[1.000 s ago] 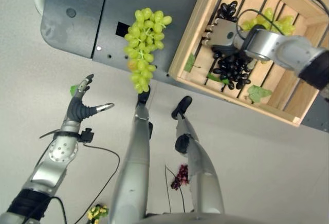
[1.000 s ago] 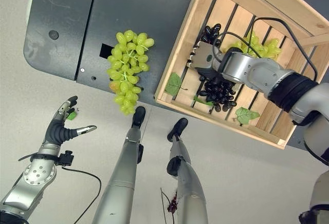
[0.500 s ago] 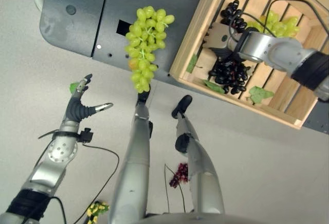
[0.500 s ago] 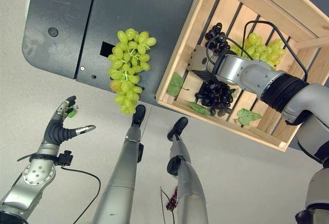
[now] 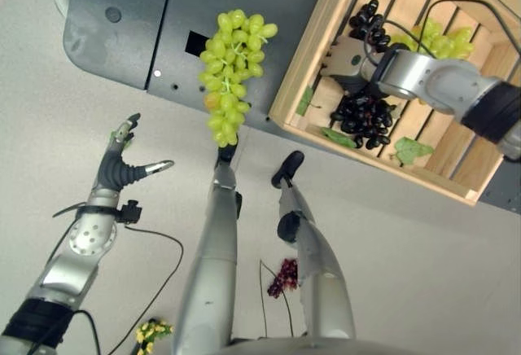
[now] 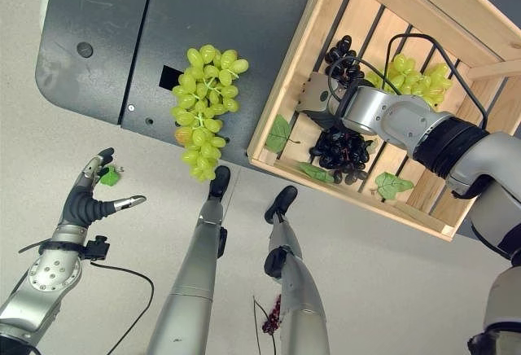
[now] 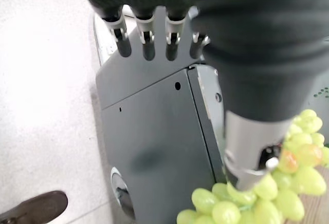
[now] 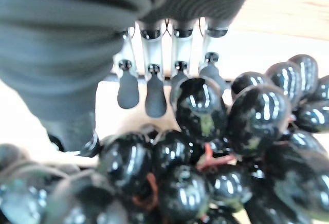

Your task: Pick up the fruits from the basket on one side to the basket on the other side

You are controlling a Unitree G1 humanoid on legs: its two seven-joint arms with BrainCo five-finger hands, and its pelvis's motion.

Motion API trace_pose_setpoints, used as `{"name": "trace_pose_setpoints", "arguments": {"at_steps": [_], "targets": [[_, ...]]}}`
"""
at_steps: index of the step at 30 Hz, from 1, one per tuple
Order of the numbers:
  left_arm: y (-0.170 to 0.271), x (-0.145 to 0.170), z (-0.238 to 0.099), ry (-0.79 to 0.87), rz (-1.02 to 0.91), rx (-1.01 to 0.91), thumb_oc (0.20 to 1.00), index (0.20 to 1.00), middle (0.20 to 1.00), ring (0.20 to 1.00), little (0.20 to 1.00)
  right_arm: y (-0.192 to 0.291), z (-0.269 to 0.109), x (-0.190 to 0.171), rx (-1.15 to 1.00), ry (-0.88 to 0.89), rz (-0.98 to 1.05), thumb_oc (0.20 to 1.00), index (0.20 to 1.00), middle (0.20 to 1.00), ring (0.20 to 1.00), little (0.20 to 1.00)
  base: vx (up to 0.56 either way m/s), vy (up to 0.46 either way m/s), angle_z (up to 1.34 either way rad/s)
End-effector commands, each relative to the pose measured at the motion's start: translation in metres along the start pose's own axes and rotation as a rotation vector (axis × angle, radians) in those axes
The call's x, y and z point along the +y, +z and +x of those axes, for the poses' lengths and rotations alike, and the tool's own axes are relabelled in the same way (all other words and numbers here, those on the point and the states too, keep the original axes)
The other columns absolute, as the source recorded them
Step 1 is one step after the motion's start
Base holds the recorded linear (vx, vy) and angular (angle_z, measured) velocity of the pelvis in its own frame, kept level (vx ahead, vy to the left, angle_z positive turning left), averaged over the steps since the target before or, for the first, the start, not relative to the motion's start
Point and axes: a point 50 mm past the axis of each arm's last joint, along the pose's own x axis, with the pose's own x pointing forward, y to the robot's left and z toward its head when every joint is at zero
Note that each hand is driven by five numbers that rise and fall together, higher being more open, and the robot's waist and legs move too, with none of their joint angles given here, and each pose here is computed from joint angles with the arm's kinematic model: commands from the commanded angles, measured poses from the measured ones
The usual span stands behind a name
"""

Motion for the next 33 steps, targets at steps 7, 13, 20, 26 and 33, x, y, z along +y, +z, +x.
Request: {"name": "trace_pose_setpoints", "arguments": {"at_steps": [7,13,20,26,33], "targets": [[0.021,0.018,-0.008,0.071,-0.050,-0.109,1.000,1.000,1.000,1.000,1.000,-0.043,-0.055,-0.031,0.064,-0.247,0.189,0.200,0.200,0.200,0.200,0.200,0.00,-0.016,0.05],[0.019,0.016,-0.010,0.067,-0.061,-0.106,1.000,1.000,1.000,1.000,1.000,-0.052,-0.073,-0.020,0.115,-0.250,0.210,0.200,0.200,0.200,0.200,0.200,0.00,0.001,0.02],[0.015,0.009,-0.016,0.076,-0.097,-0.086,1.000,1.000,1.000,1.000,1.000,-0.069,-0.093,-0.014,0.199,-0.288,0.256,0.200,0.200,0.200,0.200,0.200,0.00,0.010,0.00],[0.014,0.010,-0.018,0.069,-0.093,-0.078,1.000,1.000,1.000,1.000,1.000,-0.069,-0.103,0.009,0.239,-0.240,0.296,1.000,1.000,1.000,1.000,1.000,0.00,-0.004,-0.02],[0.012,0.007,-0.018,0.062,-0.088,-0.068,1.000,1.000,1.000,1.000,1.000,-0.057,-0.101,0.019,0.218,-0.204,0.311,1.000,1.000,1.000,1.000,1.000,0.00,0.000,0.00]]}}
